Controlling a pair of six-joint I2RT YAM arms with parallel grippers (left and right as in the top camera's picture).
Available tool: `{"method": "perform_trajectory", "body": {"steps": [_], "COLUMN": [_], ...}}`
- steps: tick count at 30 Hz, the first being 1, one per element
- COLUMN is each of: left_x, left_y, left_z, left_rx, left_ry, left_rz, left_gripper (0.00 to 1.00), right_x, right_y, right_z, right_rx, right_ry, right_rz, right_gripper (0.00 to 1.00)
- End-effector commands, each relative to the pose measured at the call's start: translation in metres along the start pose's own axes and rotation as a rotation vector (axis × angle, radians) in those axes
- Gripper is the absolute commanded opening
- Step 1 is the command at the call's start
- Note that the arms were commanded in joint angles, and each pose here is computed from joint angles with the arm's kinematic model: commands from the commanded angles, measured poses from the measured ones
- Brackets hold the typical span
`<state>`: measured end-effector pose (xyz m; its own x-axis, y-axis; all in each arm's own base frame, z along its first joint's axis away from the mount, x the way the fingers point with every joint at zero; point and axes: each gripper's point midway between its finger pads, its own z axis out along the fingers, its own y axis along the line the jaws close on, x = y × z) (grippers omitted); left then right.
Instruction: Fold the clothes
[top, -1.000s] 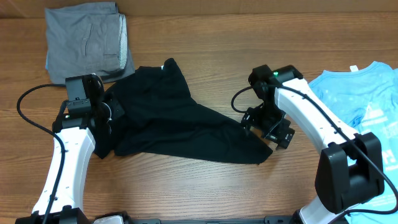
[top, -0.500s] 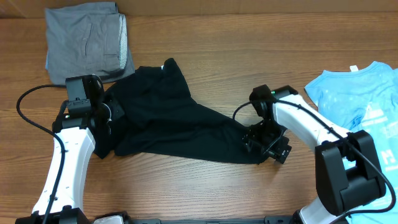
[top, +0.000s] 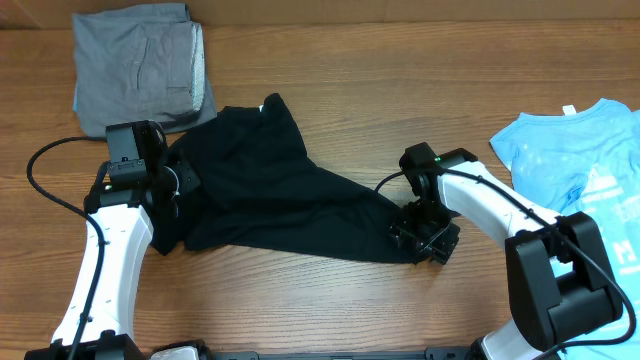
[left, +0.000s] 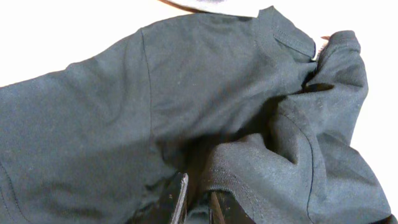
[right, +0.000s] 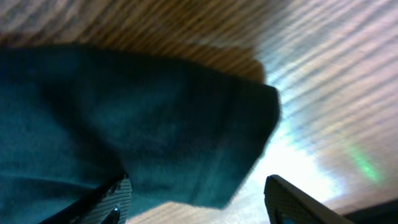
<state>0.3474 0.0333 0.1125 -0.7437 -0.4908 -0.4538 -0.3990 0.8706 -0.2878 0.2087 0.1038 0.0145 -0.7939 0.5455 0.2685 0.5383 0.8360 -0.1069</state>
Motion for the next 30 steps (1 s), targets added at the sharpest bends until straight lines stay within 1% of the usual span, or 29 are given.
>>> {"method": "perform_trajectory", "body": {"steps": [1, 3, 9, 13, 15, 20, 21, 23, 27, 30], "left_x": [-0.01, -0.01, -0.01, -0.01, -0.01, -0.01, -0.01, -0.01, -0.01, -0.01], "left_y": [0.001, 0.001, 0.001, 0.001, 0.001, 0.001, 0.001, 0.001, 0.001, 0.001], "left_z": [-0.008, -0.008, -0.008, -0.008, -0.008, -0.008, -0.008, -0.008, -0.008, -0.008], "left_rx": [-0.011, -0.011, -0.011, -0.012, -0.011, -0.012, -0.012, -0.012, -0.011, -0.011], "left_ry": [-0.037, -0.036, -0.037, -0.037, -0.037, -0.037, -0.037, -0.037, -0.037, -0.036], "left_rz": [0.016, 0.016, 0.016, 0.016, 0.016, 0.016, 0.016, 0.016, 0.016, 0.016], "left_gripper": [0.16, 0.16, 0.17, 0.17, 0.17, 0.18, 0.18, 0.18, 0.18, 0.18], "right_x": [0.006, 0.005, 0.004, 0.005, 0.008, 0.015, 0.015, 0.019, 0.025, 0.028], "right_y": [0.001, 0.001, 0.002, 0.002, 0.001, 0.0, -0.001, -0.001, -0.003, 0.0], "right_z": [0.005, 0.008, 0.008, 0.008, 0.008, 0.003, 0.002, 0.0, -0.001, -0.001], "right_rx": [-0.037, -0.041, -0.047, -0.045, -0.041, -0.051, -0.053, -0.058, -0.056, -0.066], "right_ry": [0.008, 0.004, 0.0, 0.003, 0.017, 0.04, 0.041, 0.051, 0.08, 0.084], "right_rz": [0.002, 0.001, 0.001, 0.002, 0.003, 0.004, 0.004, 0.004, 0.006, -0.025], "right_gripper": [0.63, 0.58, 0.57, 0.48, 0.48, 0.5, 0.57, 0.61, 0.63, 0.63]}}
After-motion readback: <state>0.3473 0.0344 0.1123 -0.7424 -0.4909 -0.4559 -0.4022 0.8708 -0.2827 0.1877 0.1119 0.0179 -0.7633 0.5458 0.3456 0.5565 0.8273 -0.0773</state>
